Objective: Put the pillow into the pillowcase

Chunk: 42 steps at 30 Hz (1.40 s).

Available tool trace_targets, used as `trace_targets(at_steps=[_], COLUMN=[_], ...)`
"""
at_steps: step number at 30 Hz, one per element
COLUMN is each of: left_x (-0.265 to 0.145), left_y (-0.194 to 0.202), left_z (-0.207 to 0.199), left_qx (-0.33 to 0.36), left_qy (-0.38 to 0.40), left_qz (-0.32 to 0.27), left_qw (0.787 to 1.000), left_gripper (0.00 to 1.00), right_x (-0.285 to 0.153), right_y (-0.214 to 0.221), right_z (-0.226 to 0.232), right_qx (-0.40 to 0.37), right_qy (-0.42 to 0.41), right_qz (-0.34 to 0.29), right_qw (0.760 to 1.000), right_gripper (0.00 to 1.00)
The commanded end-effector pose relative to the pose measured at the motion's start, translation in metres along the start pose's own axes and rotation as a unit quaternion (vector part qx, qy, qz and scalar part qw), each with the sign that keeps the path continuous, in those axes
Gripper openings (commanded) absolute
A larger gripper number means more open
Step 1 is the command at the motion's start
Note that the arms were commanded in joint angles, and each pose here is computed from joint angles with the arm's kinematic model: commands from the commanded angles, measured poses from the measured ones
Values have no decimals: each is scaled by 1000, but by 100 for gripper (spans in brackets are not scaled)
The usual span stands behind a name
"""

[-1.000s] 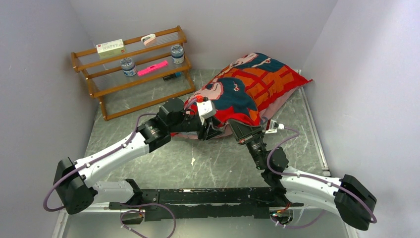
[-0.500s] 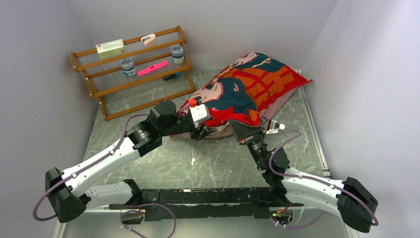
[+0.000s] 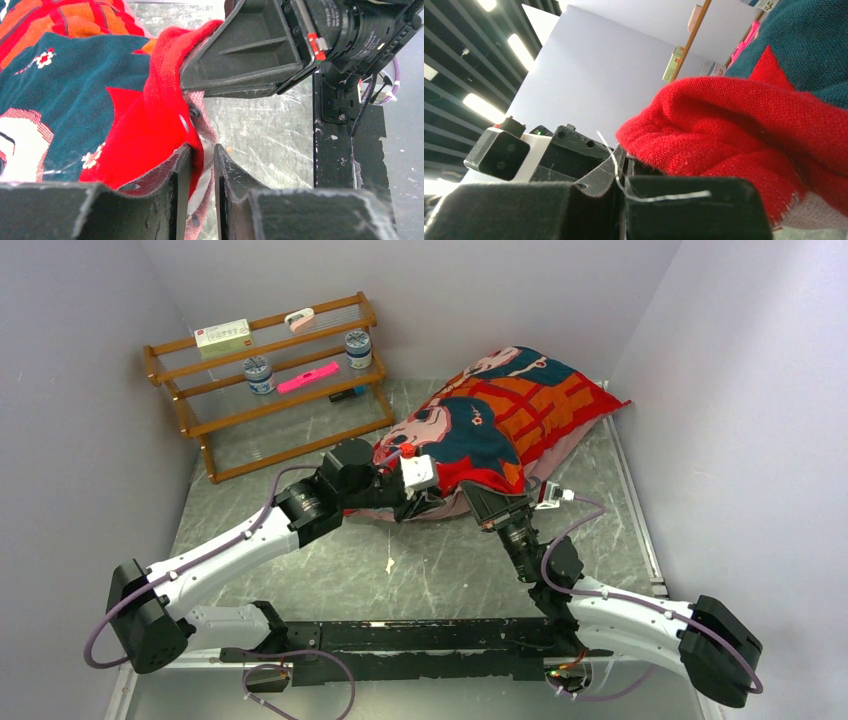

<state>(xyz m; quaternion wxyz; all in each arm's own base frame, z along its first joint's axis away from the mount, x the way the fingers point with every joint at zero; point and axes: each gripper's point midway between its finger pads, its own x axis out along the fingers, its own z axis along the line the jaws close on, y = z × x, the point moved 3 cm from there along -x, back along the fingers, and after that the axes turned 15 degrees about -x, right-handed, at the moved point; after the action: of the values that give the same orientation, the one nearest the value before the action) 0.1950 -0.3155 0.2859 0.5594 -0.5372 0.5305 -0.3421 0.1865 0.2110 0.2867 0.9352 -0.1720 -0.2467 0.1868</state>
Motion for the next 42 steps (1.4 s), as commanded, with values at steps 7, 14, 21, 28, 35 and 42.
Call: trace_targets(at_steps=[7, 14, 21, 28, 35, 42], left_x=[5, 6, 3, 2, 5, 8], left_y=[-31, -25, -23, -22, -18, -20], left_z=[-16, -11, -6, -7, -11, -18], left_qx=[20, 22, 24, 28, 22, 15], left_qy=[34, 14, -5, -3, 15, 39], left_qz=[-58, -50, -50, -46, -40, -46], left_qw=[998, 998, 998, 999, 999, 998], left_gripper=[25, 30, 31, 29, 29, 31], right_x=[8, 7, 2, 1, 0, 2], right_y=[-27, -28, -30, -34, -37, -37], right_z=[46, 46, 48, 49, 50, 51], right_qx=[42, 47, 50, 51, 55, 58], right_qy=[-74, -77, -84, -86, -87, -88], right_qz=[-50, -52, -56, -64, -70, -74], right_qw=[995, 995, 994, 993, 992, 992], right_gripper=[0, 0, 0, 0, 0, 0])
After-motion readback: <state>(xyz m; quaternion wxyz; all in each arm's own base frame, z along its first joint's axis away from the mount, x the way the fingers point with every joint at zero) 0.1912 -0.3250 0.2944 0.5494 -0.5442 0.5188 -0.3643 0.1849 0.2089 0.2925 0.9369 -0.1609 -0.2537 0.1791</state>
